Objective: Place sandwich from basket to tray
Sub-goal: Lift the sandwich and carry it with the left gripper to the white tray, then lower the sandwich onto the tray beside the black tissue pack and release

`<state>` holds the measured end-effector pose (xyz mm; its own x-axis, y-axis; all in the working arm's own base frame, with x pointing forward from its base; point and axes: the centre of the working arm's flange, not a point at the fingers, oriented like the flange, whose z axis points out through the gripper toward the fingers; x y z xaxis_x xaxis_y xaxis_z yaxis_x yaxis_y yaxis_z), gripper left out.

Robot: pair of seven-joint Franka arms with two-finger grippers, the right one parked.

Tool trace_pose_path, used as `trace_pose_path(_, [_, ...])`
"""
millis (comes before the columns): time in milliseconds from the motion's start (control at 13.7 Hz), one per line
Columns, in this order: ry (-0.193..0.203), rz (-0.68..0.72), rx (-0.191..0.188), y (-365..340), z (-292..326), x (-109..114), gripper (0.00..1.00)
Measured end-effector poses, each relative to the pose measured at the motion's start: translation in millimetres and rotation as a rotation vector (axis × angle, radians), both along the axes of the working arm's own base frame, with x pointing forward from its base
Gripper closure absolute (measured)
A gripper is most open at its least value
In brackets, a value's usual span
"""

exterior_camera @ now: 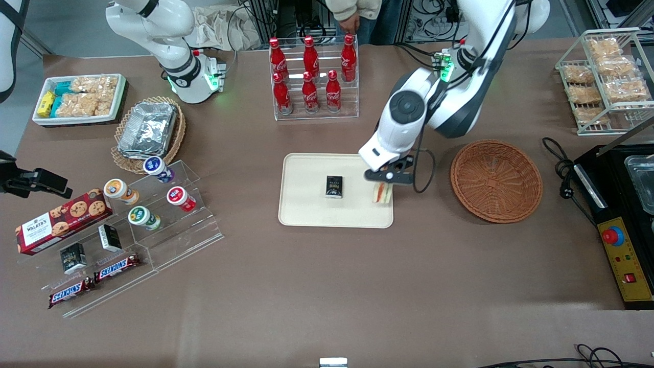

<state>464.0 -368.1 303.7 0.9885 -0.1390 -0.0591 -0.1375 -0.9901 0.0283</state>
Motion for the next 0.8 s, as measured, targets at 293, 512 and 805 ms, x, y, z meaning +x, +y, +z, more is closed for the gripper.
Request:
trace_pose_path(293, [-0.027, -0.008, -0.015, -10, -52, -11, 0.79])
trace_pose_path(512, [-0.043, -0.011, -0.024, -5, -71, -24, 0.79])
trace_pose_path(805, [-0.048, -0.007, -0.024, -1, -76, -26, 0.81])
